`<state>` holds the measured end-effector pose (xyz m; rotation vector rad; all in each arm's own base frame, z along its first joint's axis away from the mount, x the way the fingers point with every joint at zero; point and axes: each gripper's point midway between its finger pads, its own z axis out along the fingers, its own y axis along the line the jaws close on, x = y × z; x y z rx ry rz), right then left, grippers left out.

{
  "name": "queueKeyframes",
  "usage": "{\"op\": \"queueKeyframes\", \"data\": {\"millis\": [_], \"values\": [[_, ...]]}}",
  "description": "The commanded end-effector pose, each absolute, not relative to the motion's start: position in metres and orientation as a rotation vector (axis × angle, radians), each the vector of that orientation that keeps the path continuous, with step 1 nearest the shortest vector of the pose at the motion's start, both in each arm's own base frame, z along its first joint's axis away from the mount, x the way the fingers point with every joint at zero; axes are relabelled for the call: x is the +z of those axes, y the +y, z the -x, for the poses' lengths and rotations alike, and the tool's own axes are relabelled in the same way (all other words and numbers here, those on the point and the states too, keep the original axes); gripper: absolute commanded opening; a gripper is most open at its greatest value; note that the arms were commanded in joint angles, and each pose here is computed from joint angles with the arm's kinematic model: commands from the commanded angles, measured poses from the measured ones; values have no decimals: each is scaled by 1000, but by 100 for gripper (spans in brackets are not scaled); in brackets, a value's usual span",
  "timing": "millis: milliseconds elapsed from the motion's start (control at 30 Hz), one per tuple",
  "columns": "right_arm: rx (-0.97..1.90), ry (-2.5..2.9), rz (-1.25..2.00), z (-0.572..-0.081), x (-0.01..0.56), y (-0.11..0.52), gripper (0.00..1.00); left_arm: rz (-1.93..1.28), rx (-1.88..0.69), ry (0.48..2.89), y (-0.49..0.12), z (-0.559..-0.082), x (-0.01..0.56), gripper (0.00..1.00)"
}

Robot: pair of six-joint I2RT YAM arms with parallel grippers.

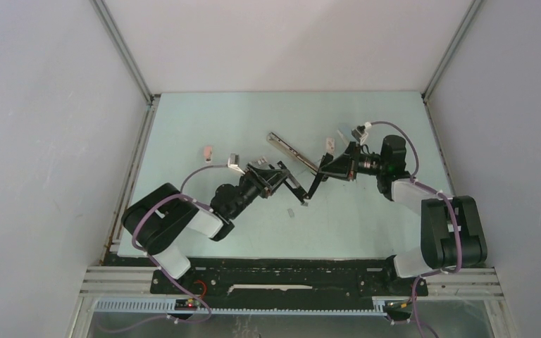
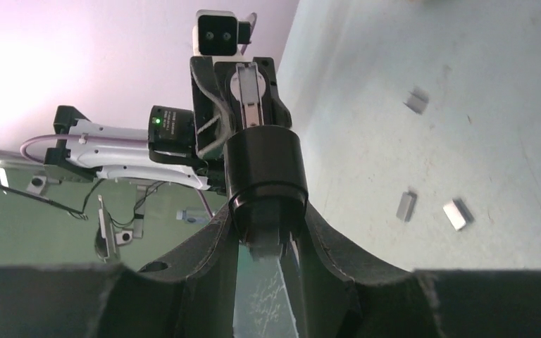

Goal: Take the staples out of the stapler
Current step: Unload the staple at the center of the board.

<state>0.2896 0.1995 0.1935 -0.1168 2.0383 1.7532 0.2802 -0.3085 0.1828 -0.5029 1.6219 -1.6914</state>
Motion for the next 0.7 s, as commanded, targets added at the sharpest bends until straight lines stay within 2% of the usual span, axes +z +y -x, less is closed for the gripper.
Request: {"op": "queueKeyframes", "data": {"millis": [0,300,567,667], "values": [[1730,2079,-42,-289,170,189,0,745,-1748,1382,-269,-296,220,0],[1691,2216,-240,-267,127,177,0,1105,-1751,1397,-250,-301,176,0],[1644,2324,-348,-248,89,181,0,1482,-1571,1545,-255,-297,114,0],[1645,2374,-385,-244,81,190,0,1582,-1509,1531,-247,-297,106,0]]}}
